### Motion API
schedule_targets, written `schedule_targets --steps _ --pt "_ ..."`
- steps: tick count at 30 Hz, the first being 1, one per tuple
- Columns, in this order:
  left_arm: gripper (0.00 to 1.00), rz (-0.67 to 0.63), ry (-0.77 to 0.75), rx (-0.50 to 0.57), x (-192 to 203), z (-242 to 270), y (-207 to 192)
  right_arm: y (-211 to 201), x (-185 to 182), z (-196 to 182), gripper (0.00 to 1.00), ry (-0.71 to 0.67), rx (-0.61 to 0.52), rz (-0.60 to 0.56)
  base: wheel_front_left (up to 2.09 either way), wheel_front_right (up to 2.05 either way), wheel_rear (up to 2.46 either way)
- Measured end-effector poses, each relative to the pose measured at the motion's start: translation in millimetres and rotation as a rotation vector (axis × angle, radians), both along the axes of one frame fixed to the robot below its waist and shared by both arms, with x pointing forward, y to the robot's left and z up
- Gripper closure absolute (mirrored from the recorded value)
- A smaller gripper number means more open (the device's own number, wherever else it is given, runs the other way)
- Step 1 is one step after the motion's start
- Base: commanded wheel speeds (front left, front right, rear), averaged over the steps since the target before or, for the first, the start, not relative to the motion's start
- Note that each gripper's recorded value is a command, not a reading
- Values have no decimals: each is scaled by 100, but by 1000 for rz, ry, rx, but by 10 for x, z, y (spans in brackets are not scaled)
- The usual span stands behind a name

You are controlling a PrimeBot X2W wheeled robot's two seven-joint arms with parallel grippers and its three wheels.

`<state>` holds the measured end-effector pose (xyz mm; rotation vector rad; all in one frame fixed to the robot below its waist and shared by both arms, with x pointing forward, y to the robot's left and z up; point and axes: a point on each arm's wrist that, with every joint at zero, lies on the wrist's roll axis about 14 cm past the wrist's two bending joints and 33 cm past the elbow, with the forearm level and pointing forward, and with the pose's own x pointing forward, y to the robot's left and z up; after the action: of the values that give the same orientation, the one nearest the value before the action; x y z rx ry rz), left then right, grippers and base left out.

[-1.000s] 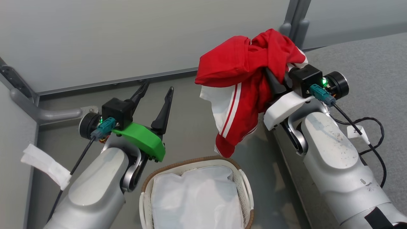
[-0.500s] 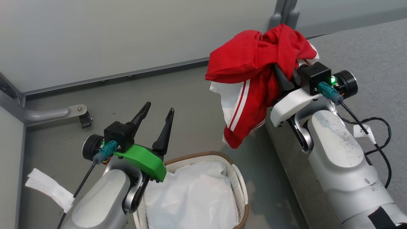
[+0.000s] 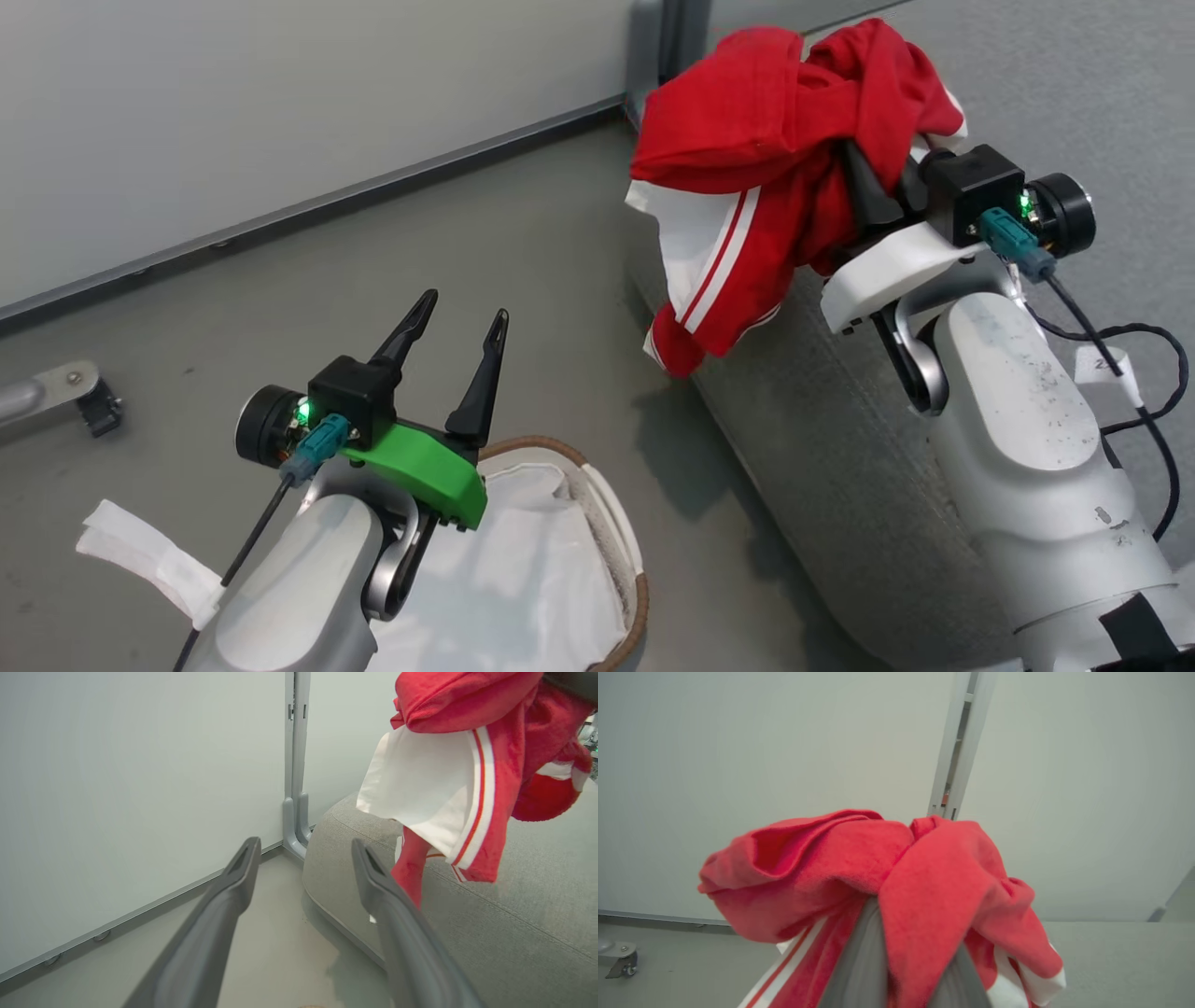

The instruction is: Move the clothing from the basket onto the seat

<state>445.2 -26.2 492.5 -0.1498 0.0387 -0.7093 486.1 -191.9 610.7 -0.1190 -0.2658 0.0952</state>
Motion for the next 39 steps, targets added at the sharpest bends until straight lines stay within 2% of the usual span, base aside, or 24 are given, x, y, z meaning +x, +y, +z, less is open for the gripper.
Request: schedule_targets --steps 9,17,23,31,39 --pt "0 -198 29 -34 -112 -126 -776 -888 -347 -96 100 34 -11 -234 0 0 0" --pt "0 -335 60 -54 -299 -247 -1266 -1329 -645 -230 100 79 -24 -363 0 0 0" --pt "0 -358 72 -60 -302 -319 -1316 -1443 -666 -373 100 113 -22 -402 0 0 0" --pt "0 -326 61 -64 -262 -307 -1168 -1444 -509 -481 100 132 -16 -408 0 0 0" --pt "0 -295 22 -86 -169 -248 -1003 -1542 131 -29 100 37 -86 -418 0 0 0"
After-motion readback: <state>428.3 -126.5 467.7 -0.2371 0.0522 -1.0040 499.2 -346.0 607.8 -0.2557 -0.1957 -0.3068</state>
